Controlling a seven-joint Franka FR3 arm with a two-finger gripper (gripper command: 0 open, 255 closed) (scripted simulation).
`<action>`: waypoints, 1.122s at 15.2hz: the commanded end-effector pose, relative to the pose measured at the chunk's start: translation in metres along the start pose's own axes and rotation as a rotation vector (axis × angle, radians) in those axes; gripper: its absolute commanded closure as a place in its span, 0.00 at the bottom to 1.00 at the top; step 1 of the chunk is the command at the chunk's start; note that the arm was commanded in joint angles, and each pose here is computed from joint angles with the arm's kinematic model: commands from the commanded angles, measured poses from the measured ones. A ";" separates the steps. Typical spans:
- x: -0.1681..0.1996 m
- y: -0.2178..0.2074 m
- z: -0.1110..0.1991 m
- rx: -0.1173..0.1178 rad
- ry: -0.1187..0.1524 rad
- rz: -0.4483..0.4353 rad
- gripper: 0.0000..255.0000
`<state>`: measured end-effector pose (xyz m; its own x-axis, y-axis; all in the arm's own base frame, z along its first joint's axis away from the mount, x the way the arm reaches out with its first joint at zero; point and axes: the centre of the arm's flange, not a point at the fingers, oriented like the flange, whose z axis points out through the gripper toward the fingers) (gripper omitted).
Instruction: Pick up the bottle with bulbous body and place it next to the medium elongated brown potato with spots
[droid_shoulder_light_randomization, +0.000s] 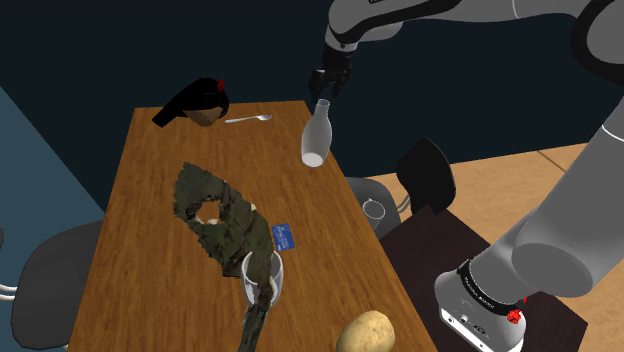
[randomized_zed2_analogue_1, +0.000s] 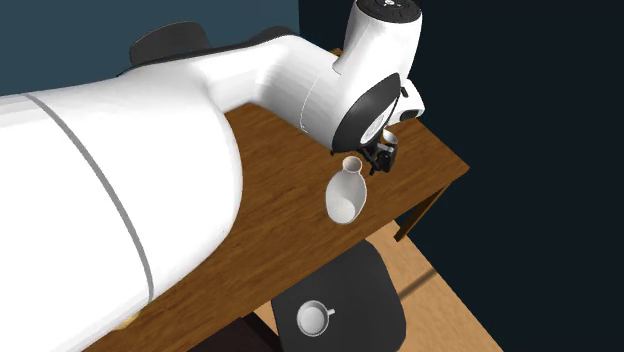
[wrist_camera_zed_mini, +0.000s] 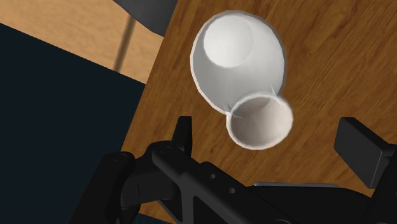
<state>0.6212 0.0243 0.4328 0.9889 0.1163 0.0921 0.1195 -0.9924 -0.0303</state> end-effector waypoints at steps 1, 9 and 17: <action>0.006 0.000 0.009 -0.001 0.001 -0.002 0.00; 0.006 0.000 0.044 -0.001 0.001 -0.002 0.00; 0.006 0.000 0.044 -0.001 0.001 -0.002 1.00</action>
<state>0.6311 0.0273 0.3903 0.9886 0.1182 0.0936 0.1213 -0.9922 -0.0290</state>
